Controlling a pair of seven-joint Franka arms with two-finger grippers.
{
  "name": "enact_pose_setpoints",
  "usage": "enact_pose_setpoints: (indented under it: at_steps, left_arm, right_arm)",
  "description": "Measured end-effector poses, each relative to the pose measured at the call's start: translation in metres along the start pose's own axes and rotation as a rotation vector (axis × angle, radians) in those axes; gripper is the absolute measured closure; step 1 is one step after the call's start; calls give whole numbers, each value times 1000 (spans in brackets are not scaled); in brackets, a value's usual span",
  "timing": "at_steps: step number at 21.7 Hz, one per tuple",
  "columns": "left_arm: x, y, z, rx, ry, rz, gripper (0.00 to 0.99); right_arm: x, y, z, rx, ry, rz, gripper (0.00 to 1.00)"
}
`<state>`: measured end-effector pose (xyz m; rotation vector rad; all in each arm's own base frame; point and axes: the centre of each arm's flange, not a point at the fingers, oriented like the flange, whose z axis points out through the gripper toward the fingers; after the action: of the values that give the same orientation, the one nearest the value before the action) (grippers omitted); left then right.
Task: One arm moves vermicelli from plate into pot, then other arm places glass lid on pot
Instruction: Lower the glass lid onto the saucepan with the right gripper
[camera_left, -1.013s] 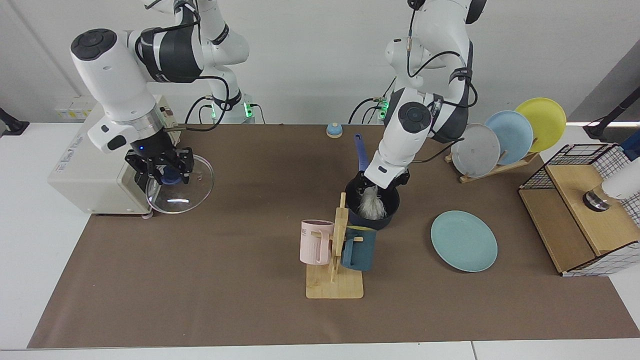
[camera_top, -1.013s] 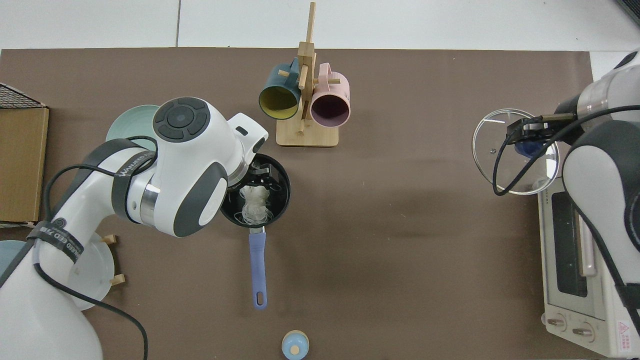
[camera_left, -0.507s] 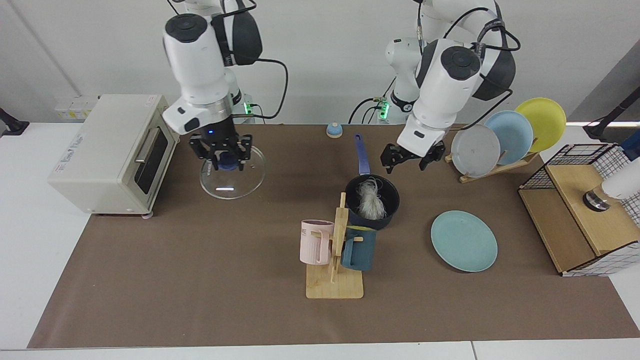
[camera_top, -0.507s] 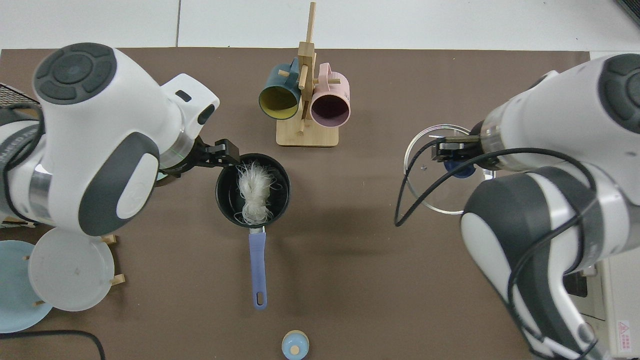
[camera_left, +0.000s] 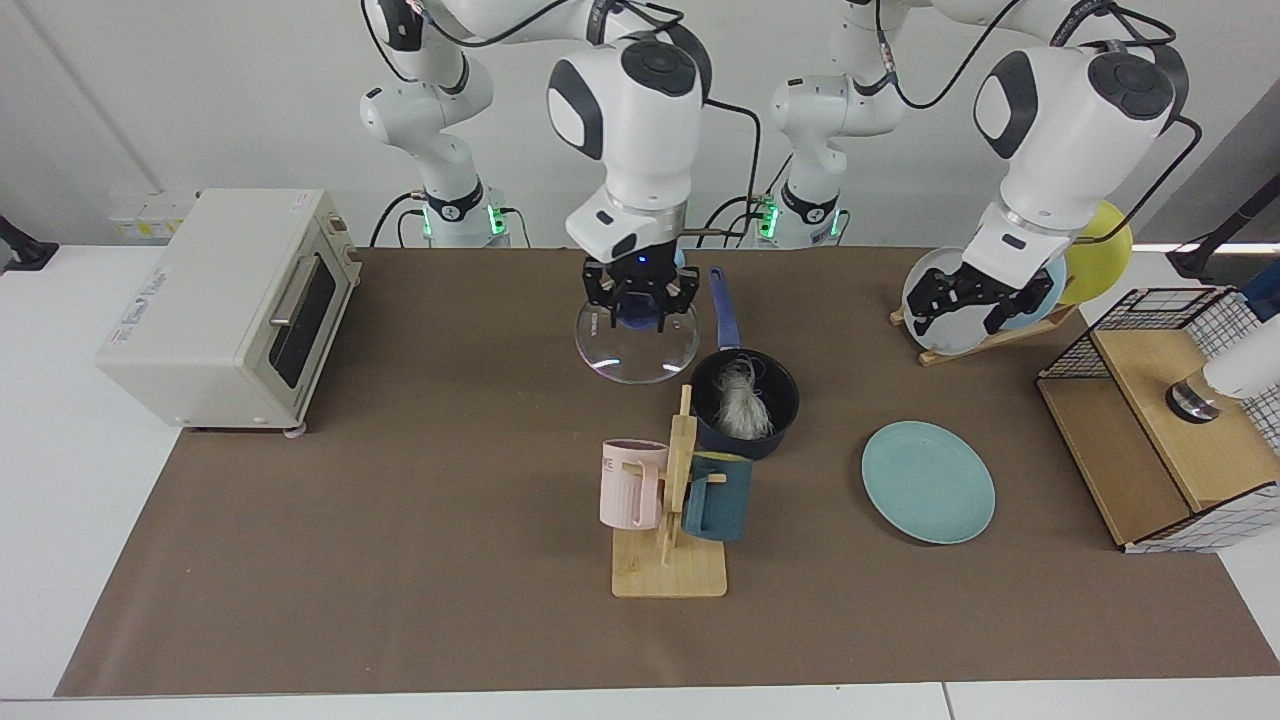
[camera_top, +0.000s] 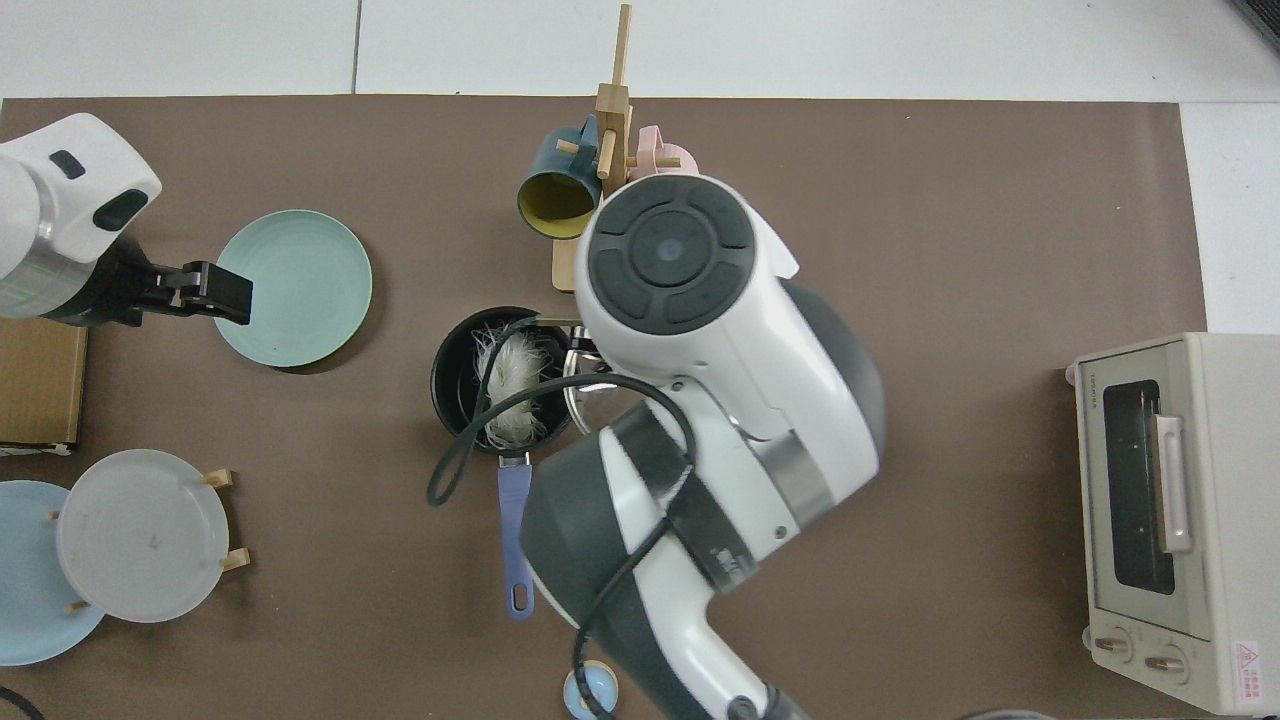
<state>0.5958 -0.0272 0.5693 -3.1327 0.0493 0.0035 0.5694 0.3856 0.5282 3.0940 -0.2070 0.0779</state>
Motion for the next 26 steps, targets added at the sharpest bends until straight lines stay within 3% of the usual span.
enact_pose_setpoints:
  at_steps: [3,8,12,15,21,26]
  left_arm:
    - [-4,-11,-7,2,5,-15,0]
    - [-7,-11,-12,2,7,-15,0]
    - [-9,-5,-12,-1,-4,-6,0]
    - [-10,-2,-12,-13,-8,-4,0]
    - [-11,3,-12,-23,-9,3,0]
    - [-11,0,-14,-23,-5,-2,0]
  right_arm:
    - [-11,-57,27,1,14,-10,392]
    - [-21,-117,66,42,72,-47,392]
    - [-23,-131,75,65,100,-62,392]
    - [-22,-132,77,51,120,-71,392]
    - [-23,-135,94,26,117,-83,392]
    - [-26,-142,113,43,132,-96,392]
